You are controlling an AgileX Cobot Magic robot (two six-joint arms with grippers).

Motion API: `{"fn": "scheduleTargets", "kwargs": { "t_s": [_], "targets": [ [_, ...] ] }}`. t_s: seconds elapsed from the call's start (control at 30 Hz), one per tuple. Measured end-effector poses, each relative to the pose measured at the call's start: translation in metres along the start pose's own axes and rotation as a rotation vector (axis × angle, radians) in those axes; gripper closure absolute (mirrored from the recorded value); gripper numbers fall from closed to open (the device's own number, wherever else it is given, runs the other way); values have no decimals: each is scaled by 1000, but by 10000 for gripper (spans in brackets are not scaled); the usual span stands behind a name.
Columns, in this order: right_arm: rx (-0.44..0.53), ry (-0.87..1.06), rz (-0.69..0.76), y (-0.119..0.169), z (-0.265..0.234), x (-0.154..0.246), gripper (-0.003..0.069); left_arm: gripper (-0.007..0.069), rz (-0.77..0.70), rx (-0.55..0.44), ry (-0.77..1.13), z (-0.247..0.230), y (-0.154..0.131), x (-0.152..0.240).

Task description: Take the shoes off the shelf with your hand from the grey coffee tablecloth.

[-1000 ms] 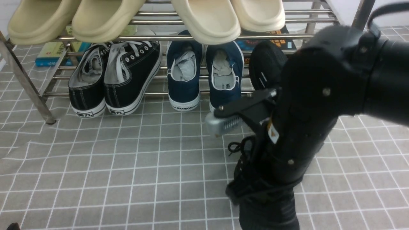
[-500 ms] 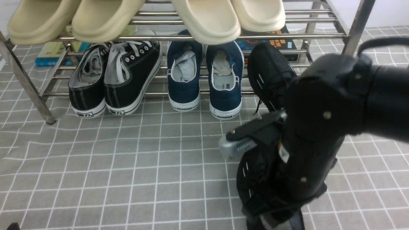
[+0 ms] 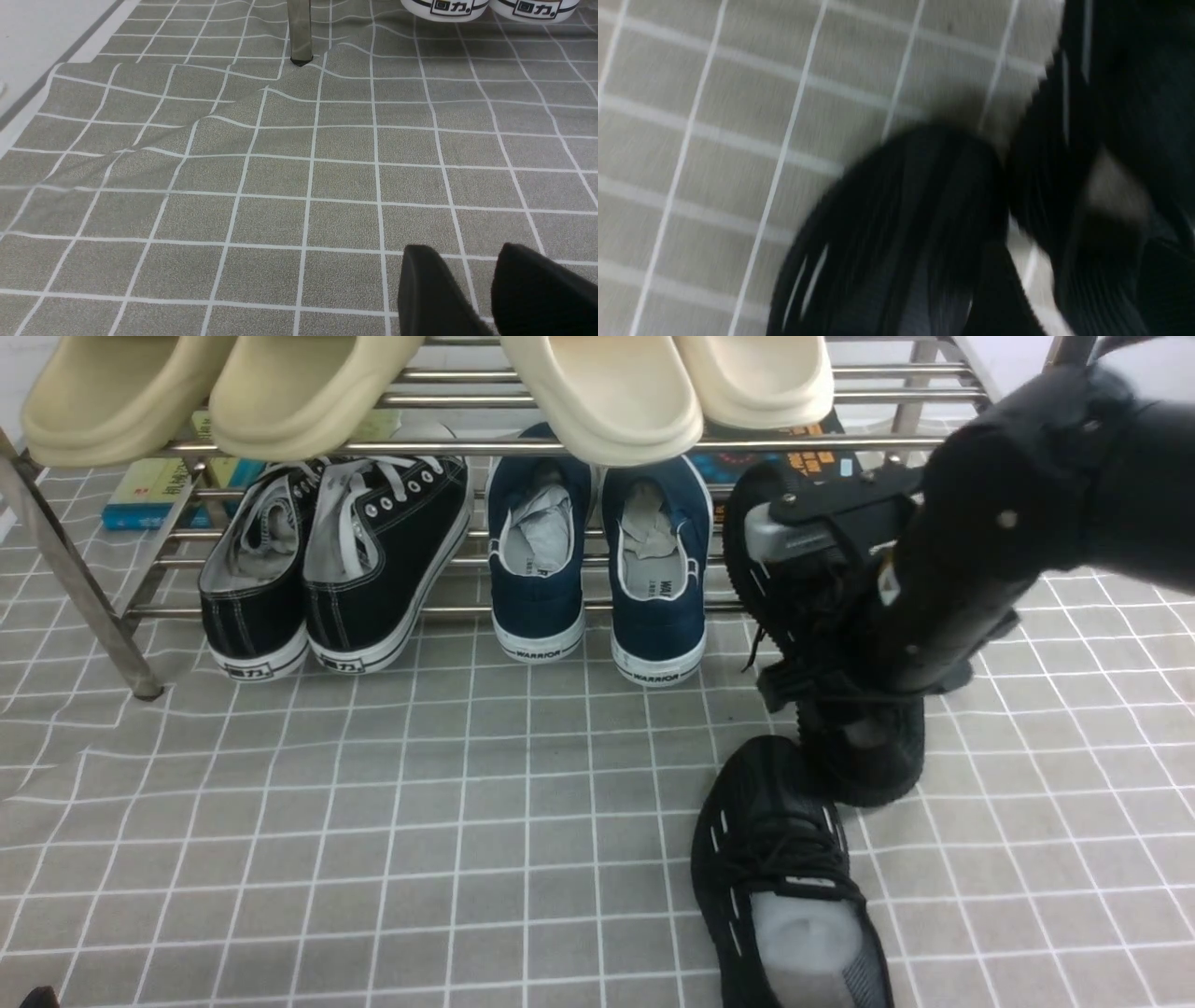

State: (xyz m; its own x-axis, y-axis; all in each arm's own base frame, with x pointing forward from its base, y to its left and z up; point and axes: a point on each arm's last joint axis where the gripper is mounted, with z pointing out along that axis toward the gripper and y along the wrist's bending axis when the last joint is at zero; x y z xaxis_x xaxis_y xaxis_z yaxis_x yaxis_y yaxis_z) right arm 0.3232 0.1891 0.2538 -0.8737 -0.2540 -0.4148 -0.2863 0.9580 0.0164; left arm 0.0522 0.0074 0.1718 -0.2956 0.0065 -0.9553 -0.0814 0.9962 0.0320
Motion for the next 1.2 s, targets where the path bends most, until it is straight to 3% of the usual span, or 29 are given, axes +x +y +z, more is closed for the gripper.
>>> {"fn": "scheduleTargets", "kwargs": {
  "t_s": [0.17,0.23,0.27,0.3,0.4,0.7,0.9,1.2],
  "targets": [
    [22,-27,-40,0,27,-5,275,385,0,0,1,0,0,0],
    [36,-21,-57,0,35,-5,364,385,0,0,1,0,0,0],
    [39,-15,-59,0,36,-4,432,385,0,0,1,0,0,0],
    [43,-5,-57,0,35,-4,544,385,0,0,1,0,0,0],
    [52,28,-37,-3,15,-3,655,385,0,0,1,0,0,0],
    [41,156,46,-20,-93,35,659,385,0,0,1,0,0,0],
    [55,200,70,-24,-89,55,659,385,0,0,1,0,0,0],
    [199,139,100,-37,-82,54,657,385,0,0,1,0,0,0]
  ]
}}
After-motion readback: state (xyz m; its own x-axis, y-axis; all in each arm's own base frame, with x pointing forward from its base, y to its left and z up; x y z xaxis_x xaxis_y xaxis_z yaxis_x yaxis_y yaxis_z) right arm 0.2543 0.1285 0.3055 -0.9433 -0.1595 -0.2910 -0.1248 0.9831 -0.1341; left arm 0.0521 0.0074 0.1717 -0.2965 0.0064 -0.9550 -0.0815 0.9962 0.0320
